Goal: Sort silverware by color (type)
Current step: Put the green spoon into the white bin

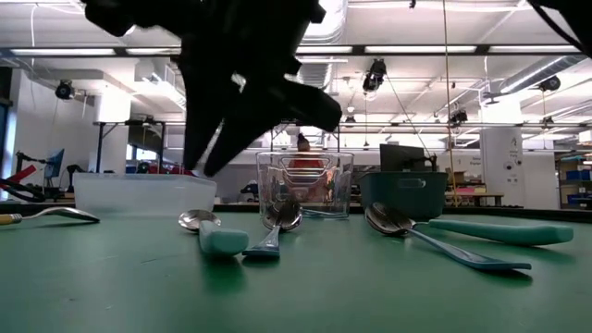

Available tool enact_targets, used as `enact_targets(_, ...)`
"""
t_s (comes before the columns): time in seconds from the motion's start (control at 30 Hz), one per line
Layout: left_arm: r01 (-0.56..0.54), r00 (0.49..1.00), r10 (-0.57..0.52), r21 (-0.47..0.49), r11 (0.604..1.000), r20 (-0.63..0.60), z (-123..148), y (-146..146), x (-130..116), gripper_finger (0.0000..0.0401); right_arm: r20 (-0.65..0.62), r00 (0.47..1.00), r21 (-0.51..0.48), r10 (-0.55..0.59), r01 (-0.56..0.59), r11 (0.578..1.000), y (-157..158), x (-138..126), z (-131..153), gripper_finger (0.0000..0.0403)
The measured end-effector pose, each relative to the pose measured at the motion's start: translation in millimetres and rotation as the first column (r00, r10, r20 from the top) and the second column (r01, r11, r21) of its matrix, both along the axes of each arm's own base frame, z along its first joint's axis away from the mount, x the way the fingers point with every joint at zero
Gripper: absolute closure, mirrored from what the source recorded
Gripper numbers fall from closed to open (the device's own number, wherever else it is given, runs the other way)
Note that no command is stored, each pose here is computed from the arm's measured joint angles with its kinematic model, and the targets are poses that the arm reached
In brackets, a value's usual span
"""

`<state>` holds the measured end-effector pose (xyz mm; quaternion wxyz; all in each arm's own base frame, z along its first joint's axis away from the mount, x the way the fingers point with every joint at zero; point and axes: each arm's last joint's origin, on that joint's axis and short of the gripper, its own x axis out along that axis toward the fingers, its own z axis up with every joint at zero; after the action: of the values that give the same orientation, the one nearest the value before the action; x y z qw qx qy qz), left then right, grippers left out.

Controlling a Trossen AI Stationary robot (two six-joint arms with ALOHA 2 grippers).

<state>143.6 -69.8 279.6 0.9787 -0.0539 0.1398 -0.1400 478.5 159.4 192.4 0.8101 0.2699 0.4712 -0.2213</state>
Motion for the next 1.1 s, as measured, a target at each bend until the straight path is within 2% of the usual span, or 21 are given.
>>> enact_targets(0.23, -0.007, 1.0, 0.007, -0.017, 1.0, -0.019, -10.6, 1.5, -2.9, 0.0326, -0.079, 0.996, -0.011, -0.052, 0.051, 0.999, 1.5, 4.6, -11.4, 0.0325)
enact_targets(0.67, -0.008, 1.0, 0.007, -0.017, 1.0, -0.011, -10.1, 1.7, -3.1, 0.0326, -0.08, 0.995, -0.008, -0.062, 0.061, 0.998, 2.6, 7.7, -19.7, 0.0228)
enact_targets(1.0, -0.008, 1.0, 0.008, -0.018, 1.0, -0.009, -9.9, 1.8, -3.2, 0.0326, -0.092, 0.994, -0.019, -0.062, 0.061, 0.998, 3.7, 14.3, -45.5, 0.0223)
enact_targets(1.1, -0.008, 1.0, 0.008, -0.018, 1.0, -0.008, -9.8, 1.8, -3.2, 0.0326, -0.101, 0.993, -0.027, -0.064, 0.062, 0.998, 4.0, 14.9, -51.8, 0.0233)
